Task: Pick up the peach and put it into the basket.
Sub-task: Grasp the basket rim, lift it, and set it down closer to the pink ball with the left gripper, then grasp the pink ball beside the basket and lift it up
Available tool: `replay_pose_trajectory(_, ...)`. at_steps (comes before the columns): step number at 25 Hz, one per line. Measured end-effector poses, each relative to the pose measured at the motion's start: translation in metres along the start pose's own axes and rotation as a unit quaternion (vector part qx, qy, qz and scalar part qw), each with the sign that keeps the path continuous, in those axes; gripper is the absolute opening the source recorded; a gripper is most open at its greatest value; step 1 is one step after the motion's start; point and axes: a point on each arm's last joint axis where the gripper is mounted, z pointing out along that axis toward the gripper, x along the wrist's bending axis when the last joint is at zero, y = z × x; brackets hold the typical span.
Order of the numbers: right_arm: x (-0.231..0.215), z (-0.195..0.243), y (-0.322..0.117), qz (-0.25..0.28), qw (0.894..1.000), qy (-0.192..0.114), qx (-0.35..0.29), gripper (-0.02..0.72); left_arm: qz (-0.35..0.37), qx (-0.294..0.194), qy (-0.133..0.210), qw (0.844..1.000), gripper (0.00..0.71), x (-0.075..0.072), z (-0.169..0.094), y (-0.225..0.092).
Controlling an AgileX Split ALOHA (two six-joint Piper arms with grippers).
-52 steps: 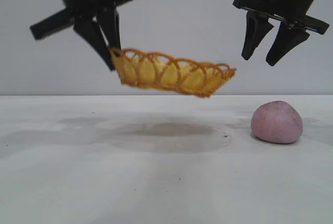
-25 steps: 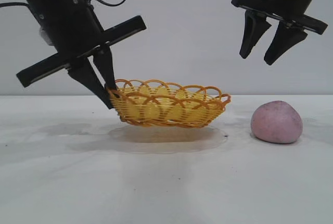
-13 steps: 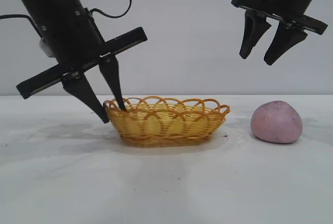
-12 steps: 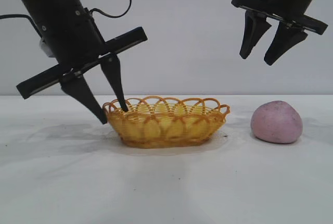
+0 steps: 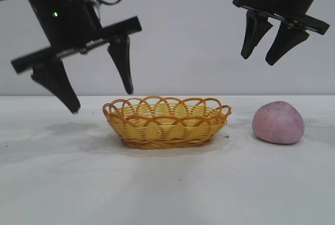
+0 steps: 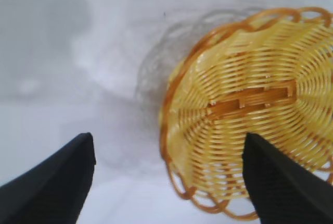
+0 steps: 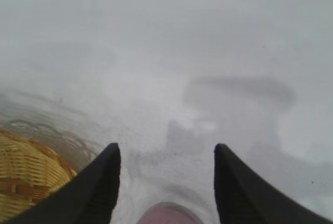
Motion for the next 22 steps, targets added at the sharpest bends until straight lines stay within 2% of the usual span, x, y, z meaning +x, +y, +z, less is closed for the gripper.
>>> replay_pose_trajectory(3,0.0,0.0,0.0,0.001,1.0,0.001,0.0,0.37,0.073,-0.001,0.047,0.996,0.535,0.002,-0.014,0.01)
replay_pose_trajectory(7,0.0,0.0,0.0,0.001,1.0,0.001,0.0,0.37,0.145,0.014,0.116,0.982,0.535,0.012,-0.022,0.015)
replay_pose_trajectory(10,0.0,0.0,0.0,0.001,1.0,0.001,0.0,0.37,0.16,0.022,0.15,0.975,0.535,0.025,-0.025,0.018)
replay_pose_trajectory(14,0.0,0.0,0.0,0.001,1.0,0.001,0.0,0.37,0.125,0.04,0.174,0.976,0.535,0.06,-0.033,0.024)
replay_pose_trajectory(18,0.0,0.0,0.0,0.001,1.0,0.001,0.0,0.37,0.106,0.079,0.195,0.972,0.535,0.095,-0.042,0.025)
replay_pose_trajectory(22,0.0,0.0,0.0,0.001,1.0,0.001,0.0,0.37,0.064,0.118,0.198,0.971,0.535,0.124,-0.05,0.019)
